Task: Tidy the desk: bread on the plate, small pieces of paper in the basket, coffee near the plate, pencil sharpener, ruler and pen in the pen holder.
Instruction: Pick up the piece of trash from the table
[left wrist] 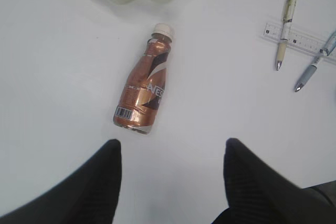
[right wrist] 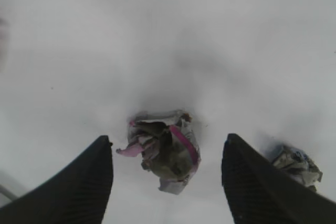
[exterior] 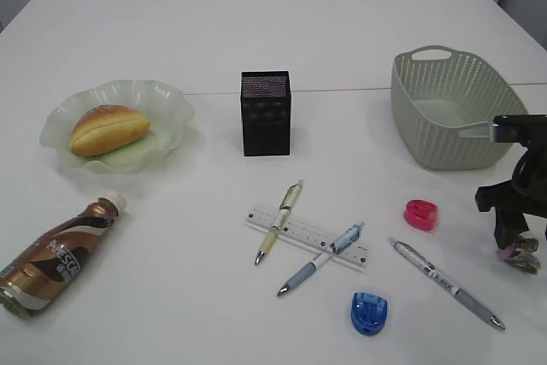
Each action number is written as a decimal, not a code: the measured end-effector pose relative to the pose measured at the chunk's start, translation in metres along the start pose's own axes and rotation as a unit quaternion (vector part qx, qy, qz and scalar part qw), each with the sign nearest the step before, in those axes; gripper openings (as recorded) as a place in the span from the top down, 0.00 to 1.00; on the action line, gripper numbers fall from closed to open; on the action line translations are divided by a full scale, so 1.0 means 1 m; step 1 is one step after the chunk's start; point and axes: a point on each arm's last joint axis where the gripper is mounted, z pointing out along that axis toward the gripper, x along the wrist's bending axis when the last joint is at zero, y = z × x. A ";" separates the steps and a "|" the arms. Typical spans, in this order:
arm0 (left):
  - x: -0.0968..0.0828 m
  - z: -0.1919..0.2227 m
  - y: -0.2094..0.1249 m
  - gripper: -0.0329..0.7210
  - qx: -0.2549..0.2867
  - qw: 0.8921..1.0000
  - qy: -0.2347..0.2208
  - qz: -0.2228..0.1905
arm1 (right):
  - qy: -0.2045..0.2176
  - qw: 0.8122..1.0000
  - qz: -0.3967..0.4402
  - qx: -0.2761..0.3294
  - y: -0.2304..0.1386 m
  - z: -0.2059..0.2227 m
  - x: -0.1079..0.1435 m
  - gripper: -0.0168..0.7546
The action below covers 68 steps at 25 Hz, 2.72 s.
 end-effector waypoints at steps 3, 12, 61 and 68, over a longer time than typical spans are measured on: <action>0.000 0.000 0.000 0.37 0.000 1.000 0.000 0.000 | 0.000 1.000 0.000 0.007 0.000 0.005 0.000 0.32; 0.000 0.000 0.000 0.37 0.000 1.000 0.000 0.000 | -0.002 1.000 -0.002 0.031 -0.001 0.020 0.002 0.32; 0.000 0.000 0.000 0.37 0.000 1.000 -0.001 0.001 | -0.001 0.997 0.005 0.080 -0.014 0.000 0.000 0.96; -0.001 0.000 0.000 0.37 0.000 1.000 -0.001 0.001 | 0.006 1.000 0.012 0.018 -0.022 -0.053 -0.005 0.96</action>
